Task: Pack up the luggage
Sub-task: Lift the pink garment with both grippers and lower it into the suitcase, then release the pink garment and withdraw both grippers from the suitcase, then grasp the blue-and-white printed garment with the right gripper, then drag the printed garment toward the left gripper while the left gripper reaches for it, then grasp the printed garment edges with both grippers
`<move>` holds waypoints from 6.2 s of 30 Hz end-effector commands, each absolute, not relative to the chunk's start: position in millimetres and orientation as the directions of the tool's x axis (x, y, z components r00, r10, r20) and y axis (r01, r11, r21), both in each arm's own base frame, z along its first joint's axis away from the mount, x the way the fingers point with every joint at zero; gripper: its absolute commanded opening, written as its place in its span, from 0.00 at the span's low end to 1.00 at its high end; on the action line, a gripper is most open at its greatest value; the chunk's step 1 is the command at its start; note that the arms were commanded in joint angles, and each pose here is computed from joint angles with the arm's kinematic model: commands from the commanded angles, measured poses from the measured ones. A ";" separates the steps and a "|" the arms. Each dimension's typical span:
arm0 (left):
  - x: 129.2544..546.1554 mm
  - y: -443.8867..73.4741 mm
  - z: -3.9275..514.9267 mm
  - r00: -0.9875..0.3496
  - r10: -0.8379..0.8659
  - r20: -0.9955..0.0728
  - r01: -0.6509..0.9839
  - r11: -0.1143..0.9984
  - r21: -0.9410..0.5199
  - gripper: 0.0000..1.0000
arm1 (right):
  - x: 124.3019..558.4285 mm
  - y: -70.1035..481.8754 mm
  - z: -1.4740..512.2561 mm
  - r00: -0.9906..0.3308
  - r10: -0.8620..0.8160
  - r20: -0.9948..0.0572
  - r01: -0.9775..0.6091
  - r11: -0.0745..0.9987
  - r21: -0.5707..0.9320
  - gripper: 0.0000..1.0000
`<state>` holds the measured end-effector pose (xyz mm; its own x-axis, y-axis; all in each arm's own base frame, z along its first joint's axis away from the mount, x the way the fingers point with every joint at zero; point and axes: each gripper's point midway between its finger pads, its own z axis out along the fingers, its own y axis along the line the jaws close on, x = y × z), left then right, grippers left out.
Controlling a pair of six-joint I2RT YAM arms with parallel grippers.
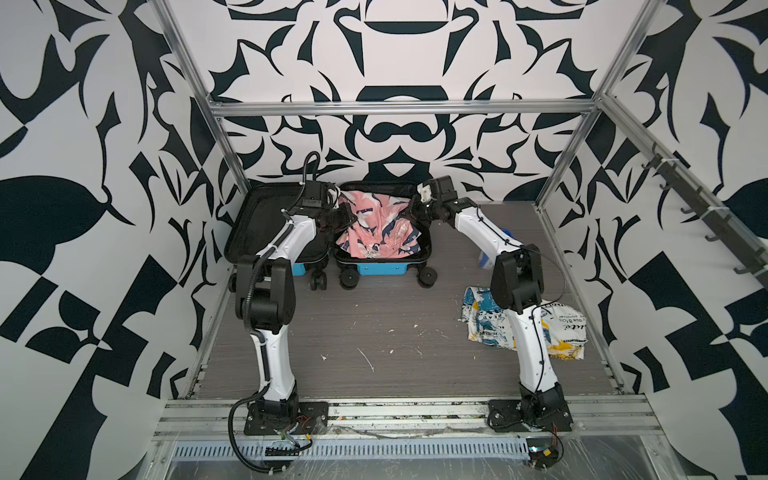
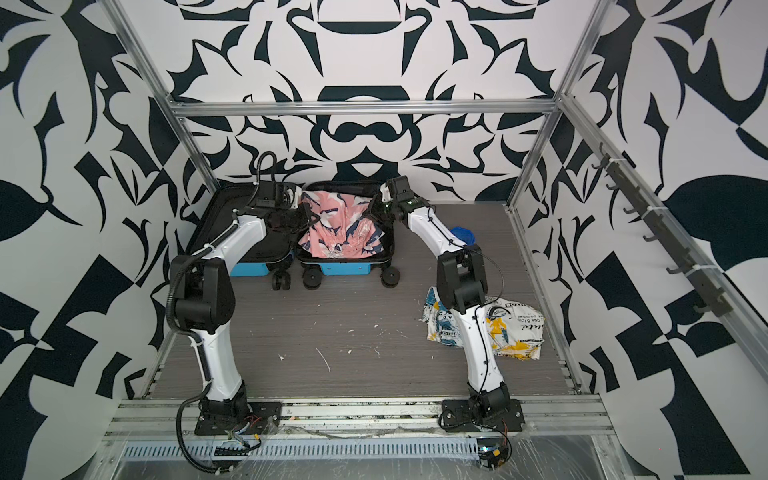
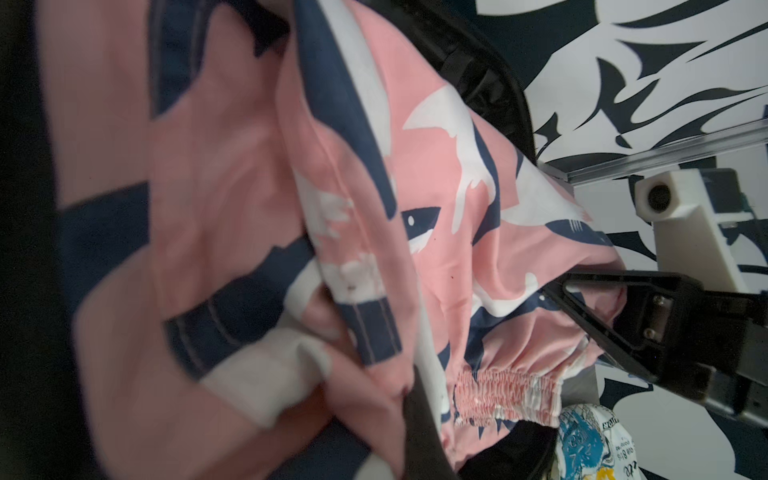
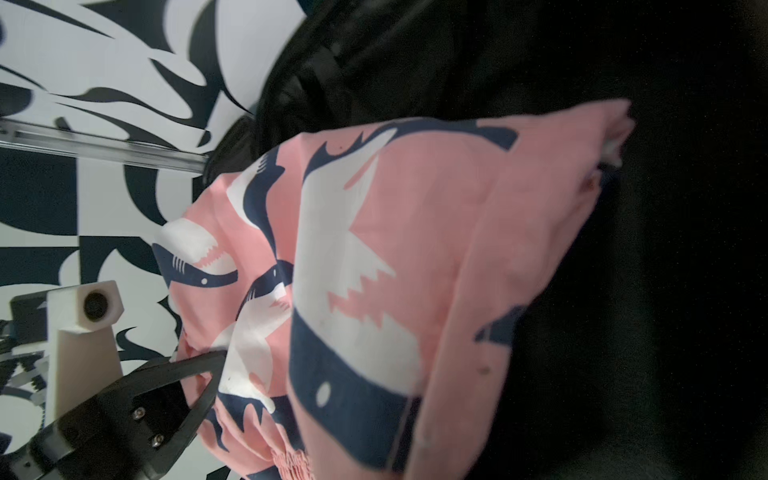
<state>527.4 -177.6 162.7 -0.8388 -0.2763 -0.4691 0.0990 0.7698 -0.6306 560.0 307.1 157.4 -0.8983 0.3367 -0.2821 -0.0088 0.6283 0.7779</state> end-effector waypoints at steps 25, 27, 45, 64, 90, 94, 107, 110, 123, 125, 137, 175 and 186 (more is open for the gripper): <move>537.6 -143.6 165.9 -0.809 -0.313 -0.497 -0.034 0.869 -0.493 0.64 | 569.6 263.6 242.6 -0.771 0.376 -0.515 -0.059 0.761 0.646 0.89; 535.2 -139.4 179.9 -0.791 -0.320 -0.522 -0.034 0.874 -0.484 0.64 | 566.7 252.3 247.8 -0.760 0.379 -0.528 -0.028 0.792 0.609 0.90; 430.6 -134.4 305.6 -0.552 -0.304 -0.776 0.194 0.859 -0.474 0.64 | 444.0 168.7 317.4 -0.659 0.248 -0.710 -0.074 0.918 0.389 0.84; 266.6 -155.4 235.9 -0.628 -0.334 -0.703 0.383 0.653 -0.653 0.79 | 265.3 93.1 136.5 -0.853 0.205 -0.481 0.093 0.964 0.247 0.90; 214.0 -203.6 100.6 -0.807 -0.229 -0.545 0.176 0.787 -0.591 0.66 | 257.3 109.7 20.7 -0.928 0.256 -0.270 0.206 0.958 0.198 0.46; 216.7 -206.1 100.5 -0.809 -0.215 -0.548 0.181 0.795 -0.579 0.64 | 246.1 124.8 14.8 -0.938 0.226 -0.262 0.180 0.965 0.189 0.27; 211.9 -181.1 92.1 -0.791 -0.234 -0.565 0.124 0.844 -0.523 0.76 | 205.6 250.6 35.1 -0.956 0.050 -0.289 -0.033 0.960 0.277 0.06; 210.1 -170.1 87.1 -0.787 -0.242 -0.567 0.090 0.865 -0.494 0.84 | 198.9 293.6 42.8 -0.959 -0.003 -0.285 -0.101 0.938 0.331 0.04; 200.0 -151.7 78.8 -0.797 -0.257 -0.547 0.052 0.872 -0.486 0.96 | 191.3 389.3 73.9 -0.953 -0.096 -0.287 -0.228 0.850 0.474 0.27; 199.8 -152.6 78.2 -0.799 -0.254 -0.545 0.059 0.868 -0.492 0.99 | 190.8 384.8 79.1 -0.949 -0.097 -0.300 -0.236 0.851 0.470 0.40; 205.6 -186.0 67.2 -0.860 -0.183 -0.477 0.125 0.829 -0.545 1.00 | 197.1 324.1 112.8 -0.916 -0.035 -0.401 -0.222 0.874 0.433 0.78; 206.8 -228.8 8.5 -0.941 -0.064 -0.332 0.158 0.785 -0.599 0.92 | 212.5 124.4 42.7 -0.928 0.294 -0.231 0.172 0.884 0.434 0.92; 198.5 -238.1 1.2 -0.955 -0.034 -0.294 0.168 0.755 -0.634 0.77 | 208.7 133.3 17.3 -0.924 0.348 -0.157 0.233 0.840 0.491 0.85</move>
<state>231.4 -255.0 44.0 -0.8895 -0.0873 -0.4486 0.2657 0.6999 -0.6630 219.7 132.5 33.4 -0.9242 0.3137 -0.2177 0.1803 0.8611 0.4754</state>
